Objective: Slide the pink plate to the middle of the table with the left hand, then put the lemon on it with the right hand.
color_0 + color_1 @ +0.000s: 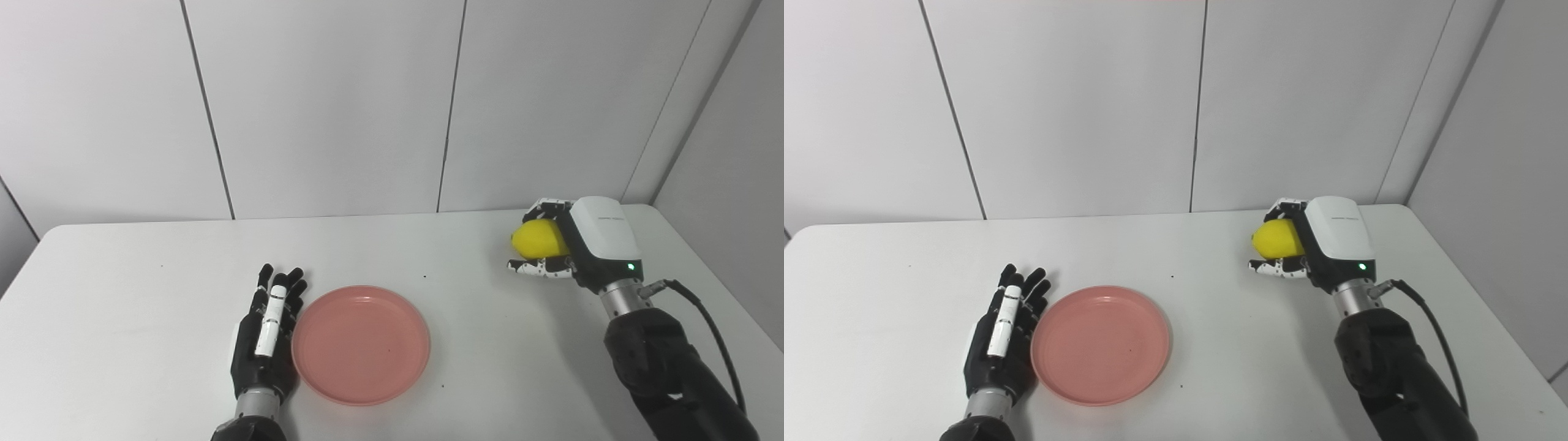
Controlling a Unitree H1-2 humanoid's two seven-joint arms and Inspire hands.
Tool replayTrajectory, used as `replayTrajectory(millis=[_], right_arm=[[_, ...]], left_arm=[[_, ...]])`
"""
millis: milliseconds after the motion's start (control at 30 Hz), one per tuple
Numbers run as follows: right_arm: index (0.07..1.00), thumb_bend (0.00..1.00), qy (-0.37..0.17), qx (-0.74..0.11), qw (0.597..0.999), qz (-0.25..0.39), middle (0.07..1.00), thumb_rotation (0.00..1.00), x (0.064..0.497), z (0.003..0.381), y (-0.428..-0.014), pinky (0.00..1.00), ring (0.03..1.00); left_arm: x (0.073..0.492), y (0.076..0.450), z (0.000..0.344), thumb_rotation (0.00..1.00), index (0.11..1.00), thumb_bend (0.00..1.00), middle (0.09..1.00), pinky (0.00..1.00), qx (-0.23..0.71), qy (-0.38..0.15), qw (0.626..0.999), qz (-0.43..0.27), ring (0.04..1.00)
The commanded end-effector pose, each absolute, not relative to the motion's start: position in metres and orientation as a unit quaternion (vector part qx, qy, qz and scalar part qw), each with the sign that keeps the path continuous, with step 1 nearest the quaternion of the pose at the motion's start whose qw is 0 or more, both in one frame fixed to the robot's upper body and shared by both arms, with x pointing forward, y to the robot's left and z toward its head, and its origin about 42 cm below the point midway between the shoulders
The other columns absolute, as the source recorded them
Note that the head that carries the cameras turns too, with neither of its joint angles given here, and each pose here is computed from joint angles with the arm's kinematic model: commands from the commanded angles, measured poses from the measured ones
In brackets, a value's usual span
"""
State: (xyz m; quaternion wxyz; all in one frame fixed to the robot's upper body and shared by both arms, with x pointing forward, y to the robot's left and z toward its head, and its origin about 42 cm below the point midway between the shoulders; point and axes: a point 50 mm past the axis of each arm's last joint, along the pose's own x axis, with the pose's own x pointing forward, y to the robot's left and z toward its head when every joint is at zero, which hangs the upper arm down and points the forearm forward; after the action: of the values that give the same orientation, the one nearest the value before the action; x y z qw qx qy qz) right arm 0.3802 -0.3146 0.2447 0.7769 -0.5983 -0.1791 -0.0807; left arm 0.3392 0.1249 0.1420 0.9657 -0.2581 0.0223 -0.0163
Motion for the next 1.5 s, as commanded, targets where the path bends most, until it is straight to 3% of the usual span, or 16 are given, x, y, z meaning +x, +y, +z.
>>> replayTrajectory(millis=[0,300,900,1167,1467], right_arm=[[0.473,0.51,-0.237,-0.594,0.763,-0.090,0.308,0.17,0.386,0.278,-0.309,0.19,0.235],[0.473,0.51,-0.252,-0.588,0.765,-0.069,0.311,0.17,0.387,0.285,-0.295,0.18,0.232],[0.474,0.51,-0.290,-0.559,0.776,-0.011,0.327,0.16,0.393,0.292,-0.235,0.20,0.250],[0.478,0.51,-0.278,-0.551,0.786,0.030,0.364,0.16,0.391,0.287,-0.215,0.23,0.286],[0.477,0.51,-0.291,-0.544,0.784,0.072,0.337,0.16,0.393,0.277,-0.194,0.20,0.256]], left_arm=[[0.329,0.085,0.142,0.53,0.958,0.51,0.841,0.97,-0.302,0.040,0.952,-0.014,0.885],[0.328,0.079,0.143,0.52,0.961,0.48,0.819,0.91,-0.295,0.040,0.955,-0.012,0.858],[0.328,0.074,0.143,0.54,0.962,0.48,0.838,0.94,-0.290,0.042,0.956,-0.015,0.870],[0.328,0.074,0.143,0.55,0.976,0.49,0.841,0.94,-0.289,0.042,0.956,-0.016,0.871],[0.330,0.073,0.143,0.56,0.970,0.49,0.828,0.93,-0.290,0.041,0.956,-0.013,0.867]])
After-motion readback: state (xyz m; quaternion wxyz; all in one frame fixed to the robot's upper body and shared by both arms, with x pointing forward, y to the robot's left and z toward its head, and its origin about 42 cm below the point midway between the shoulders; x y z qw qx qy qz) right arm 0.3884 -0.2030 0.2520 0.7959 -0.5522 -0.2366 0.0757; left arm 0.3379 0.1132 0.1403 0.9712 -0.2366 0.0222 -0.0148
